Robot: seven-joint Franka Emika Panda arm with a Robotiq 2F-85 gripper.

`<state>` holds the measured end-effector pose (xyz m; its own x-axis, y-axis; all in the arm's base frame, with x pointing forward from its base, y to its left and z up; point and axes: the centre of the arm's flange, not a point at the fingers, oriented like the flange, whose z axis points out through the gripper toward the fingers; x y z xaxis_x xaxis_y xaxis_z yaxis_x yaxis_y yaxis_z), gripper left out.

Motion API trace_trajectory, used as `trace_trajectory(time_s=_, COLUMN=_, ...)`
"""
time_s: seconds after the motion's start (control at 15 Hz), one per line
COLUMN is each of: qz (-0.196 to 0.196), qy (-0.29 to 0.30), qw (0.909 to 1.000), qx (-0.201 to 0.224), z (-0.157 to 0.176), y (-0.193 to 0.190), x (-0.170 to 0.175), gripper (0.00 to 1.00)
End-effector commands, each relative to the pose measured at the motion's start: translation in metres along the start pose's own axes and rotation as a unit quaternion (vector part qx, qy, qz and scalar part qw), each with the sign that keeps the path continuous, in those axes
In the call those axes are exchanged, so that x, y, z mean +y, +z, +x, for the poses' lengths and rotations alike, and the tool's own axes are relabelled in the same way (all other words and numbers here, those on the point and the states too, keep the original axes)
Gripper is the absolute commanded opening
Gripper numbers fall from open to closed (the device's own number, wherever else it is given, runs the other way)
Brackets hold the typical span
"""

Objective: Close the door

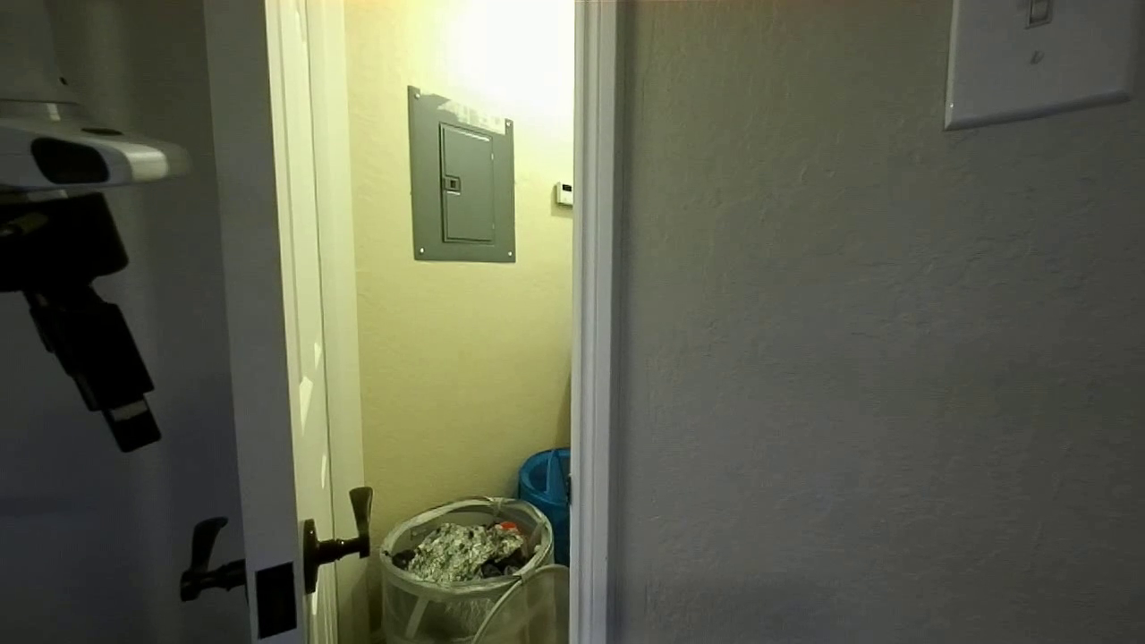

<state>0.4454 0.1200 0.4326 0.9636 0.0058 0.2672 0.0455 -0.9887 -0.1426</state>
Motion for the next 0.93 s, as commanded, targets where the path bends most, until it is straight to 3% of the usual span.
trace_trajectory(time_s=0.0, qz=0.01, qy=-0.009, qw=0.9993, qx=0.034, z=0.004, y=0.0, x=-0.007, gripper=0.66)
trace_trajectory(time_s=0.6, qz=-0.012, qy=-0.018, qw=0.9913, qx=0.13, z=0.038, y=0.013, x=0.007, gripper=0.06)
trace_trajectory(time_s=0.87, qz=-0.024, qy=-0.023, qw=0.9887, qx=0.146, z=0.054, y=0.025, x=0.016, gripper=0.0)
